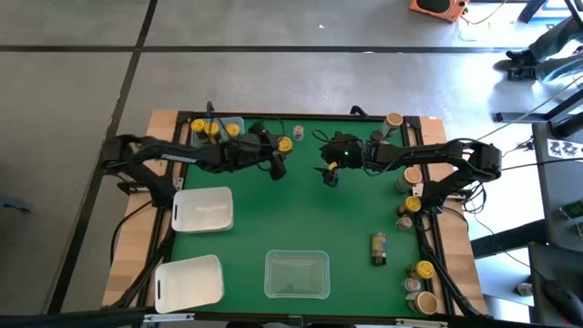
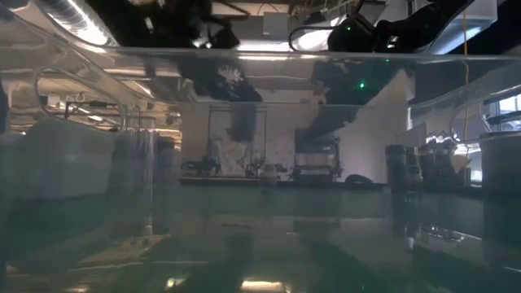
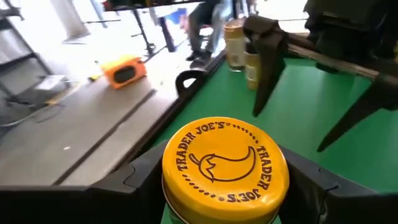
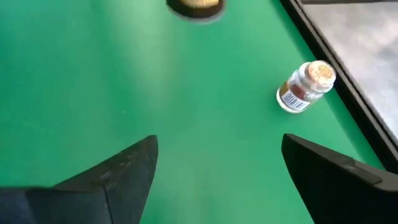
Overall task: Sort spices by type
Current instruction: Put the yellow spice bottle into the top transparent bin
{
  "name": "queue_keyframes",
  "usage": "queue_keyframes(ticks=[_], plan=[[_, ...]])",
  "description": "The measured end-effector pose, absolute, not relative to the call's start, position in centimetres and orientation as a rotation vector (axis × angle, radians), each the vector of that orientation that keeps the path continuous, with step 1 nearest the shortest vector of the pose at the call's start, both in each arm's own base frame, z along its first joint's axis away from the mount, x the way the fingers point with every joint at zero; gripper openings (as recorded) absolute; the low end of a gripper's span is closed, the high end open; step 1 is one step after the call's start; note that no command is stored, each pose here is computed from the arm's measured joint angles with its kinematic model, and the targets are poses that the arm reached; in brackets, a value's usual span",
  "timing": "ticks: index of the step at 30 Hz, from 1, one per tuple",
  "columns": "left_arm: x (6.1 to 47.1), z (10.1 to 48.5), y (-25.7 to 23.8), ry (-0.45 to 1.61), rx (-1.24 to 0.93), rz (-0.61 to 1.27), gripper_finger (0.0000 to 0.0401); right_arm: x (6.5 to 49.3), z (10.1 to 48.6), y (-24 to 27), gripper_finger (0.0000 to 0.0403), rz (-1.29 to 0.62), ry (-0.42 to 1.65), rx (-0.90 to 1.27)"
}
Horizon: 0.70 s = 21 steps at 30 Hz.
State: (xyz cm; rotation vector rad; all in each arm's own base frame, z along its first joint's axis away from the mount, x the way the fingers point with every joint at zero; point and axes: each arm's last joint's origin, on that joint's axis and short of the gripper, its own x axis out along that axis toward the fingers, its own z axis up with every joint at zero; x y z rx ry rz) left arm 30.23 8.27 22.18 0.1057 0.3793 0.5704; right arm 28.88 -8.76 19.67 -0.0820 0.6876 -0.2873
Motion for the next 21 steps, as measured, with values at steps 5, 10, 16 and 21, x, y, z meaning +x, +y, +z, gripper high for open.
queue_keyframes(ticks=[5, 10, 16, 21], plan=[[27.2, 23.7, 7.3, 0.366, 0.087, 0.670, 0.0221, 28.9, 19.7, -8.8, 0.0340, -0.289, 0.681, -0.084], [23.5, 23.5, 6.7, 0.339, 0.056, 0.789, 0.0221, 28.9, 19.7, -8.8, 0.0340, -0.288, 0.682, -0.083], [19.9, 23.2, 6.2, 0.321, 0.009, 0.907, 0.0221, 29.0, 19.8, -8.8, 0.0340, -0.289, 0.675, -0.084], [17.9, 22.9, 5.9, 0.367, -0.020, 0.996, 0.0221, 29.0, 19.8, -8.8, 0.0340, -0.290, 0.665, -0.085]])
